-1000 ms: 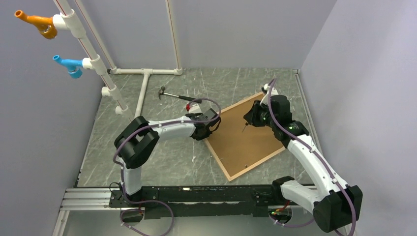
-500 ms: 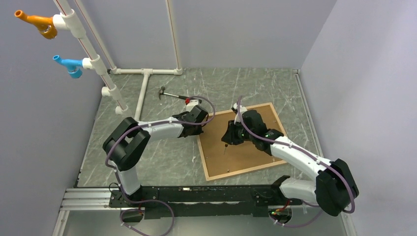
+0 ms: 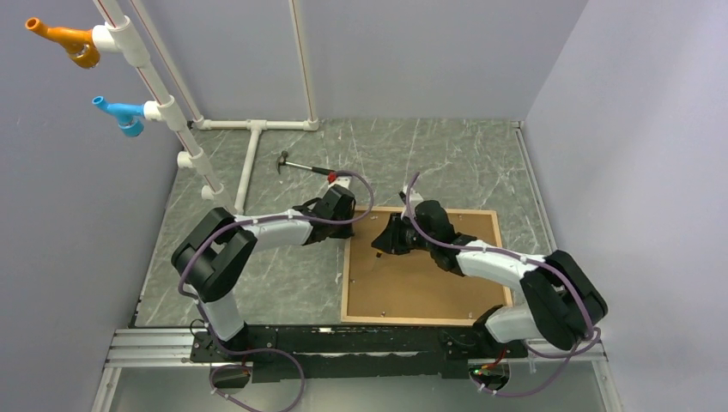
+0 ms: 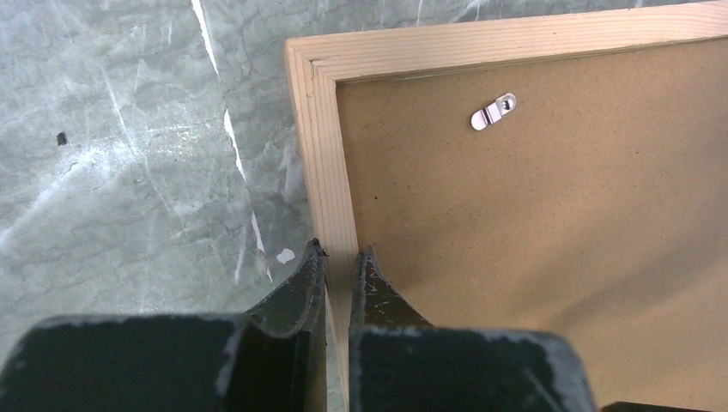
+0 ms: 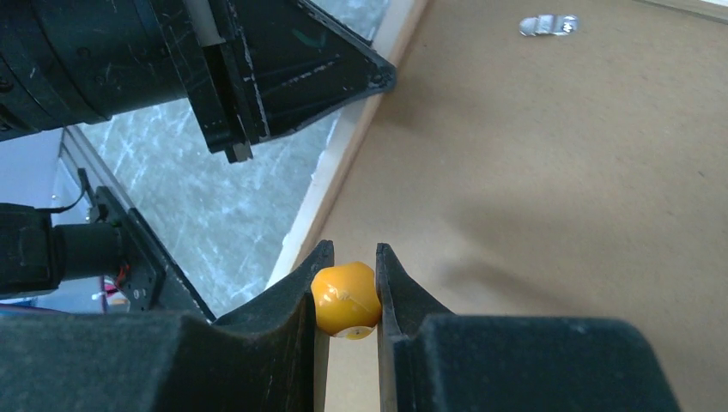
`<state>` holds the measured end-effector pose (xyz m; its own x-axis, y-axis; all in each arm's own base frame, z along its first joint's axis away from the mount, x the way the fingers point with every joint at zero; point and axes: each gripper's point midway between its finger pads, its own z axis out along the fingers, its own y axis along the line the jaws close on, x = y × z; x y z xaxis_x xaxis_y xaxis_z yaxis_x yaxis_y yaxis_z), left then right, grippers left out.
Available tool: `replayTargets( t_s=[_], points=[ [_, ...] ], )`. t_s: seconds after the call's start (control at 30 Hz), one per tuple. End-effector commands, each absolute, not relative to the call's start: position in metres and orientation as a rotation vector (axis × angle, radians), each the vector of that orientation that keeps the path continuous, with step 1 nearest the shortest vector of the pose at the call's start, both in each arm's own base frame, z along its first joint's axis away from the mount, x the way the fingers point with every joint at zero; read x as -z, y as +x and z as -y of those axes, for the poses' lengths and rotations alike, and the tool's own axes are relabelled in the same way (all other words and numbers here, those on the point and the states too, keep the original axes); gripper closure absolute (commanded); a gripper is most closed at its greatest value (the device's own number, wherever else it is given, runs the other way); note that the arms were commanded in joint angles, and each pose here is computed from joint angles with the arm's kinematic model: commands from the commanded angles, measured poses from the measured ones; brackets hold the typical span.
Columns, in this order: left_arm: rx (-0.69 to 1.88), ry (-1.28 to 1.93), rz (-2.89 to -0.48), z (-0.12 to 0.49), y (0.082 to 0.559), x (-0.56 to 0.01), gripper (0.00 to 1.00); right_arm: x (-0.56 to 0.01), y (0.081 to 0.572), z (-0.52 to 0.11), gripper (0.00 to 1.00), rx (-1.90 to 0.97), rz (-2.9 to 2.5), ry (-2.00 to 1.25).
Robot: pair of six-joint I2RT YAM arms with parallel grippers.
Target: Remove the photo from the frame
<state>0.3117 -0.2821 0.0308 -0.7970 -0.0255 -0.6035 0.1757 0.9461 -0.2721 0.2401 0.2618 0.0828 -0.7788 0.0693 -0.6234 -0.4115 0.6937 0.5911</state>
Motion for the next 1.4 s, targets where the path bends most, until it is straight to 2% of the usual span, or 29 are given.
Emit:
replayTargets(
  t_s=[0.0, 0.4, 0.67, 1.37],
  points=[
    [0.544, 0.282, -2.577, 0.289, 0.272, -0.015, 1.00, -0.108, 0.249, -0.295, 1.00, -1.177, -2.110, -0.285],
    [0.733, 0.440, -2.497, 0.303, 0.280, -0.035, 1.00, -0.096, 0.250, -0.315, 1.00, -1.220, -2.105, -0.319],
    [0.847, 0.470, -2.518, 0.306, 0.276, -0.026, 1.00, -0.091, 0.249, -0.327, 1.00, -1.292, -2.057, -0.346],
    [0.814, 0.426, -2.534, 0.302, 0.287, -0.012, 1.00, -0.051, 0.212, -0.330, 1.00, -1.311, -2.237, -0.554]
  ],
)
